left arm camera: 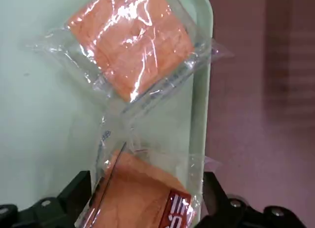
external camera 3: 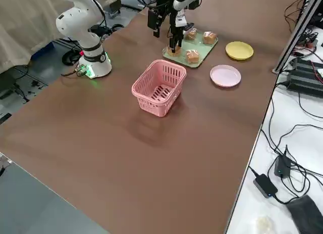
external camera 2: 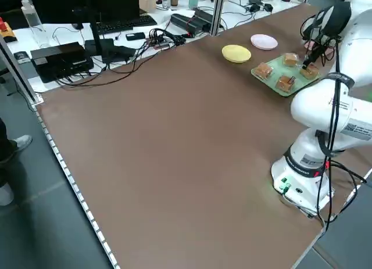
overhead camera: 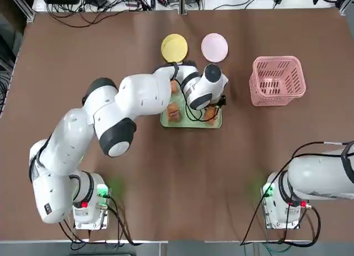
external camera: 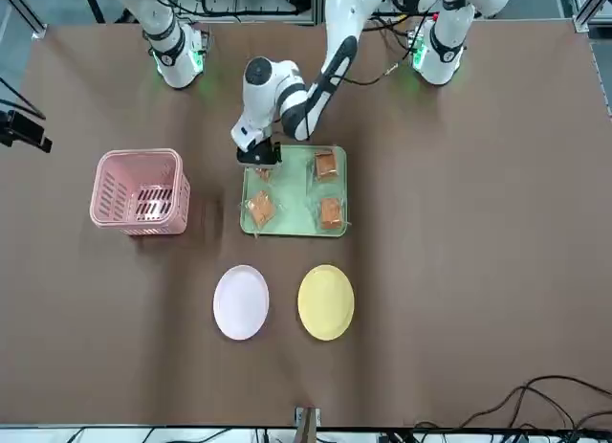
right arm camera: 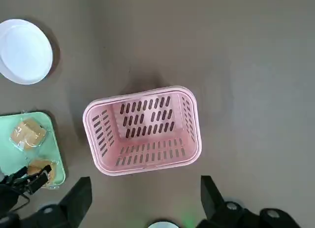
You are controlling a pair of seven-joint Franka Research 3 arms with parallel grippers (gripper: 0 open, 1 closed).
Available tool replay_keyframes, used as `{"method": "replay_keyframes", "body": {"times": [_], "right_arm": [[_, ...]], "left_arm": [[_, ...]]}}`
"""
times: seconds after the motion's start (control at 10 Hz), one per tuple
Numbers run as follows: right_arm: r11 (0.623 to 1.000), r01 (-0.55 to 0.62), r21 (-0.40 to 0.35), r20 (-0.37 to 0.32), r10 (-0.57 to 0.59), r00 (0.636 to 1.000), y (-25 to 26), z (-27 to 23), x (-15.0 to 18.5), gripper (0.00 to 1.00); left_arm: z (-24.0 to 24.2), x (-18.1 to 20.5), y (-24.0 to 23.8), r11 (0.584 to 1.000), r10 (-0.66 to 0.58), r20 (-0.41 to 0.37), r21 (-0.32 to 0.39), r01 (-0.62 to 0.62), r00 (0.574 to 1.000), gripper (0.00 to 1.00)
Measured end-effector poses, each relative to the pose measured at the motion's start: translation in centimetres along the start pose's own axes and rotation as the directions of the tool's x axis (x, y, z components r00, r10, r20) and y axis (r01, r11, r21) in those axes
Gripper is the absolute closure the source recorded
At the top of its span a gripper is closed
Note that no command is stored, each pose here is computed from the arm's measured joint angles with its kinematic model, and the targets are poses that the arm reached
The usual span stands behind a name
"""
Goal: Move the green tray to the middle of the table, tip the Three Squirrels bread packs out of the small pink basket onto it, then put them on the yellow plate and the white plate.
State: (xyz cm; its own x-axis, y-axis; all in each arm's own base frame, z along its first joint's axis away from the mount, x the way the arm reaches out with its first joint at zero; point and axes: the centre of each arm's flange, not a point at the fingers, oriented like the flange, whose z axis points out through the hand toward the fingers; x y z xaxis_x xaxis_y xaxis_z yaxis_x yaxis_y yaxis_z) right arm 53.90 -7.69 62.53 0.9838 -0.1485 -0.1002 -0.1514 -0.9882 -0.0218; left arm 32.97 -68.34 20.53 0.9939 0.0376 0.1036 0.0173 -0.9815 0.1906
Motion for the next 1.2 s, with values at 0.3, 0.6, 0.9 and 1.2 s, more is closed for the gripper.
{"method": "replay_keyframes", "body": {"times": [0.3, 0.6, 0.9, 1.2], "right_arm": [[1.0, 0.003, 0.0, 0.0, -0.003, 1.0, -0.1, 0.0, 0.0, 0.02], [1.0, 0.005, 0.0, -0.001, -0.005, 1.0, -0.3, 0.0, 0.0, 0.02], [1.0, 0.017, 0.0, -0.002, -0.017, 1.0, -0.9, 0.0, 0.0, 0.02], [0.998, 0.065, -0.004, -0.022, -0.066, 0.998, -3.5, -0.2, 0.1, 0.02]], "left_arm": [[-0.9, 0.9, 0.4, 1.0, -0.012, -0.017, -0.023, 0.012, 1.0, 0.0], [-3.2, 3.5, -0.6, 0.998, -0.02, -0.025, 0.06, 0.022, 0.999, 0.0], [-10.7, 9.7, -3.8, 0.983, 0.023, 0.0, 0.181, -0.023, 1.0, 0.0], [-19.1, 20.8, -13.5, 0.961, 0.021, 0.061, 0.273, -0.037, 0.998, 0.0]]}}
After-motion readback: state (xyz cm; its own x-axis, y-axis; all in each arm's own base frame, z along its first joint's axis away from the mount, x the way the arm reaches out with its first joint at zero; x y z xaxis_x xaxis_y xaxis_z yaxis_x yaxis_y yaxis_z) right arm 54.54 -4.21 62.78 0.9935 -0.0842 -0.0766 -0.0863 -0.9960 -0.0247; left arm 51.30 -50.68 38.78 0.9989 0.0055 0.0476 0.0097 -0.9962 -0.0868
